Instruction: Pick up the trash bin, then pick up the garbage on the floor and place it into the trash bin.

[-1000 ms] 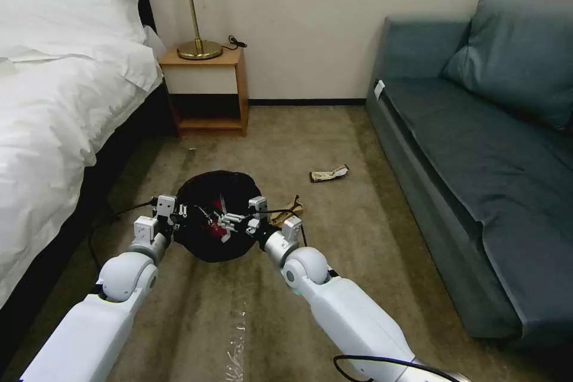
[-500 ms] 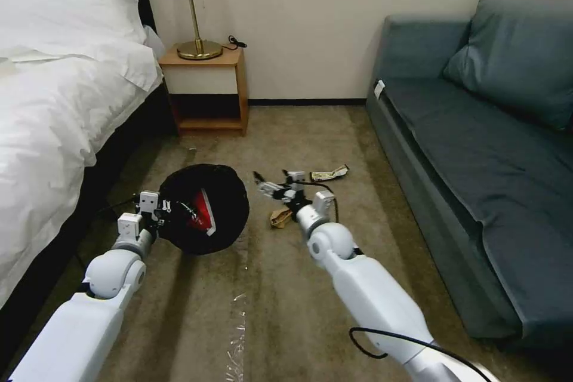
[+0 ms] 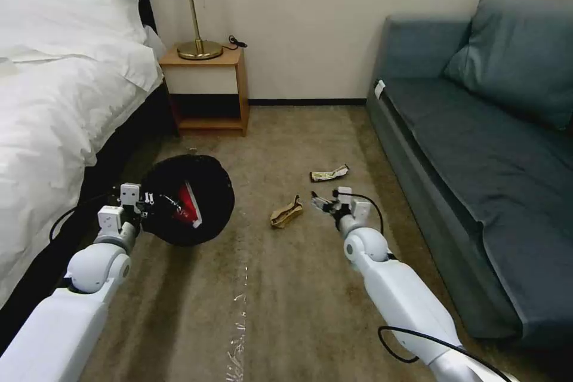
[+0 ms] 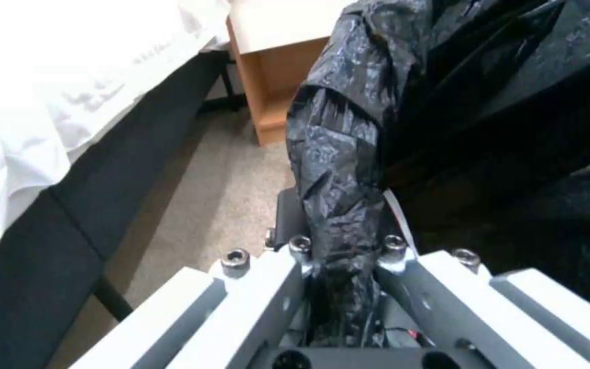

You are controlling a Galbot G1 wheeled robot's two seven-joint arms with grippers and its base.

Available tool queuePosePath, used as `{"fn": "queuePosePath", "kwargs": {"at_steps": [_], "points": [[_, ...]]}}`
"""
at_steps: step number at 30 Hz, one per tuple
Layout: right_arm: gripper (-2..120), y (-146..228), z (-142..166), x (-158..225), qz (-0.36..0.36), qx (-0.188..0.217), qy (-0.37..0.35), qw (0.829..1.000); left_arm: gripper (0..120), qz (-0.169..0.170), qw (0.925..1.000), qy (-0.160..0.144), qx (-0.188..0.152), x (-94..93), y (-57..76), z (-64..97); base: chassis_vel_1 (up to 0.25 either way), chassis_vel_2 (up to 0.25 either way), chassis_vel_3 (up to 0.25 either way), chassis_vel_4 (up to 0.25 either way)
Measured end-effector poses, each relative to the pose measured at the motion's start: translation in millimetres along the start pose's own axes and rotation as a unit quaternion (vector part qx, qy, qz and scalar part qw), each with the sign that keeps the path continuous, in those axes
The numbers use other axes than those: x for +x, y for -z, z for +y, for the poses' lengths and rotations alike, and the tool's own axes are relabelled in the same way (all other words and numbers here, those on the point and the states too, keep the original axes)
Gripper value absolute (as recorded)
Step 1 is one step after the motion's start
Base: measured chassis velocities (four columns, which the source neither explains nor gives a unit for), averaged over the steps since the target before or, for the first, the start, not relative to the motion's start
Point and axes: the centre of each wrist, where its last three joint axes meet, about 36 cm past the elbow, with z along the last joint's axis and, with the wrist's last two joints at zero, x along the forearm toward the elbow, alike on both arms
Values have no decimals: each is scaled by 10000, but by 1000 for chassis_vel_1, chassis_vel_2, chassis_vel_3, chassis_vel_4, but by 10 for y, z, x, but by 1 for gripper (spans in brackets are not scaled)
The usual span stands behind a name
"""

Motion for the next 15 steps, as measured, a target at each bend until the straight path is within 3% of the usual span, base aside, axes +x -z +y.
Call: {"fn": "queuePosePath", "kwargs": {"at_steps": [10,15], "points": [[100,-431,-419,95,471,54,-197,9987,1,19,10000,20,-94,79,5,72,0,0,0,0],[100,-474,-503,130,477,44,-217,9986,1,12,9999,7,-105,103,6,57,0,0,0,0]]}}
